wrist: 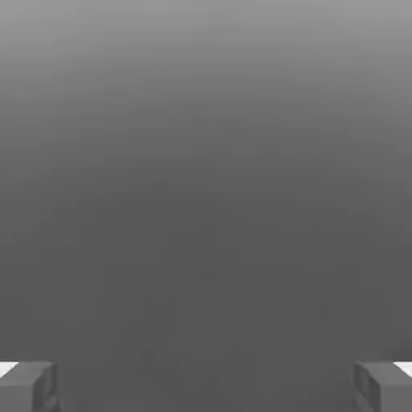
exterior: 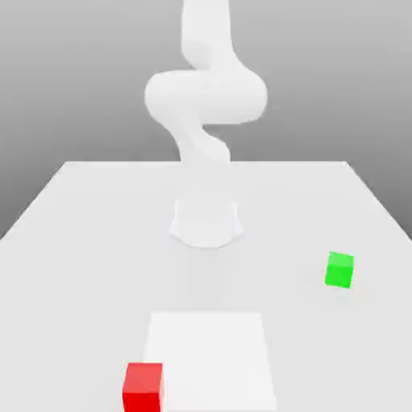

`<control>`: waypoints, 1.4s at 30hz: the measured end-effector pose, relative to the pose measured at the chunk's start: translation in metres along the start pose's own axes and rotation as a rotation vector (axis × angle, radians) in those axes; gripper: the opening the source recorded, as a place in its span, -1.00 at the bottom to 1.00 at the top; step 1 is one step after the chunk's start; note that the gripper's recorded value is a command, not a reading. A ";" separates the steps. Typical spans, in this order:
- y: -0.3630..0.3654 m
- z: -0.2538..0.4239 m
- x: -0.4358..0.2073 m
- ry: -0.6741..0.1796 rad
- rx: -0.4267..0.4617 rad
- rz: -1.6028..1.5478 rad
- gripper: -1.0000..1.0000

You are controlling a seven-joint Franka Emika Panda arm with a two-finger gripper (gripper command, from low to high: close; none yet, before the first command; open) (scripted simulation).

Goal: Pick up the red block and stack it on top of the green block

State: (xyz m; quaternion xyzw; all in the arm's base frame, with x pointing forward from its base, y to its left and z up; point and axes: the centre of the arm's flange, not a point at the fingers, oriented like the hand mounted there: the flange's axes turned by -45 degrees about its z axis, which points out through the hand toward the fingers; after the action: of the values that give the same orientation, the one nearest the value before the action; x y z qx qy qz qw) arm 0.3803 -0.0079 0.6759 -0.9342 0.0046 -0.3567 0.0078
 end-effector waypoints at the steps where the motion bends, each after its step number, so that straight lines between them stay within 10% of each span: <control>1: 0.004 0.021 0.000 -0.030 0.004 0.000 0.00; 25: 0.083 0.405 -0.212 -0.695 -0.014 0.001 0.00; 30: 0.088 0.455 -0.263 -0.728 -0.019 -0.002 0.00; 31: 0.088 0.462 -0.270 -0.729 -0.019 -0.001 -1.00; 42: 0.087 0.429 -0.240 -0.729 -0.019 -0.001 -1.00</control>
State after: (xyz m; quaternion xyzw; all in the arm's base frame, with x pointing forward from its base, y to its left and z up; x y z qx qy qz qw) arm 0.4868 -0.0869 0.1947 -1.0000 0.0041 0.0000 0.0001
